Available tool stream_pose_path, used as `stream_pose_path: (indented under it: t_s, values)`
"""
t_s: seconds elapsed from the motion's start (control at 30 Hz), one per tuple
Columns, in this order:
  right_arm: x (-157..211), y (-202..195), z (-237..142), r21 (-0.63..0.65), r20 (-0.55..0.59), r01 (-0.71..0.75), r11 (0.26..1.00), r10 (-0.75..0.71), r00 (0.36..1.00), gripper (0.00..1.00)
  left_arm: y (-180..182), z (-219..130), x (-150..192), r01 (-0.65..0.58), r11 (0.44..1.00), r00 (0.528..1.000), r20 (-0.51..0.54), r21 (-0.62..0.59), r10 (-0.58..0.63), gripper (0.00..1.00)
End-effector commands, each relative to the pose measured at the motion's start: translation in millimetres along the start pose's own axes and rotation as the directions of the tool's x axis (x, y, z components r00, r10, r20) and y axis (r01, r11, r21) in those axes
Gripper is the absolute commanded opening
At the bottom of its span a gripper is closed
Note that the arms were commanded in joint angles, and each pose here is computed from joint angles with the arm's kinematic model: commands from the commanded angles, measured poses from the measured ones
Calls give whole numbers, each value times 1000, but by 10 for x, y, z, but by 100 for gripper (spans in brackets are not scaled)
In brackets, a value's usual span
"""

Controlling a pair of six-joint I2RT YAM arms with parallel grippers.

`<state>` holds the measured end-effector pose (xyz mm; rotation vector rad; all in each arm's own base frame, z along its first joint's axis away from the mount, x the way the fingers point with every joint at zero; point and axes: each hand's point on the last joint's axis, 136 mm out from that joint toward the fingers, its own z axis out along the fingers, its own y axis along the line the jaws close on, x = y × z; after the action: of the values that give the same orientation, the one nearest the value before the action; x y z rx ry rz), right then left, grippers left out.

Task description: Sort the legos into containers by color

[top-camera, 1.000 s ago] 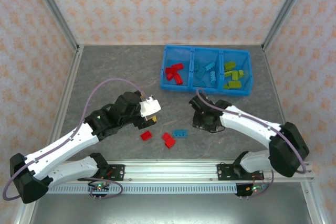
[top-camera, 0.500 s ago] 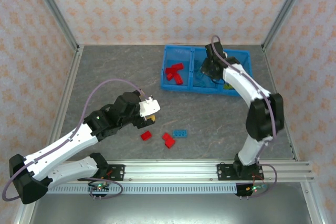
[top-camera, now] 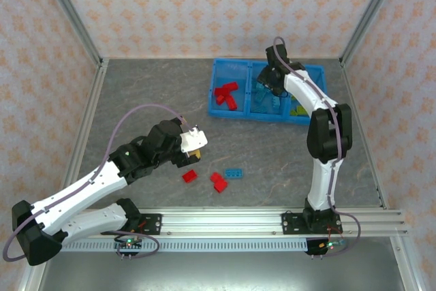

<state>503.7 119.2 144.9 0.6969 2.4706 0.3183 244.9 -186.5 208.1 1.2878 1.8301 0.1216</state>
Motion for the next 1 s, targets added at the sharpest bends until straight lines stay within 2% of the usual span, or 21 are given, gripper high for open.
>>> stream_pose_path:
  t_s: [0.0,0.13,0.27,0.4,0.5,0.63,0.77,0.97]
  values:
    - [28,71,-469,-87,18,0,996,2,1000,56,-32,44,16,-6,1000,1000,-4,10,6,97]
    - [470,257,-888,-273,-45,99,957,-115,992,58,61,92,48,44,998,998,-31,-36,-45,99]
    - [1005,276,-1242,-324,-75,287,902,-326,942,61,242,87,30,175,982,983,-51,-70,-179,99]
    - [1269,269,-1493,-378,-63,363,852,-415,908,66,345,94,13,290,955,946,-133,-55,-295,98]
    - [1302,230,-1625,-396,-47,385,834,-437,898,70,316,113,-34,458,888,860,-233,-39,-453,93]
    - [1234,201,-1672,-368,-15,425,827,-462,887,74,-36,275,153,631,776,721,-359,-14,-593,84]
    - [1234,245,-1580,-361,-37,440,822,-484,874,76,-348,346,484,688,724,625,-463,-53,-628,80]
    - [1311,295,-1419,-380,-80,421,824,-483,872,76,-829,492,883,703,711,544,-615,-39,-572,79]
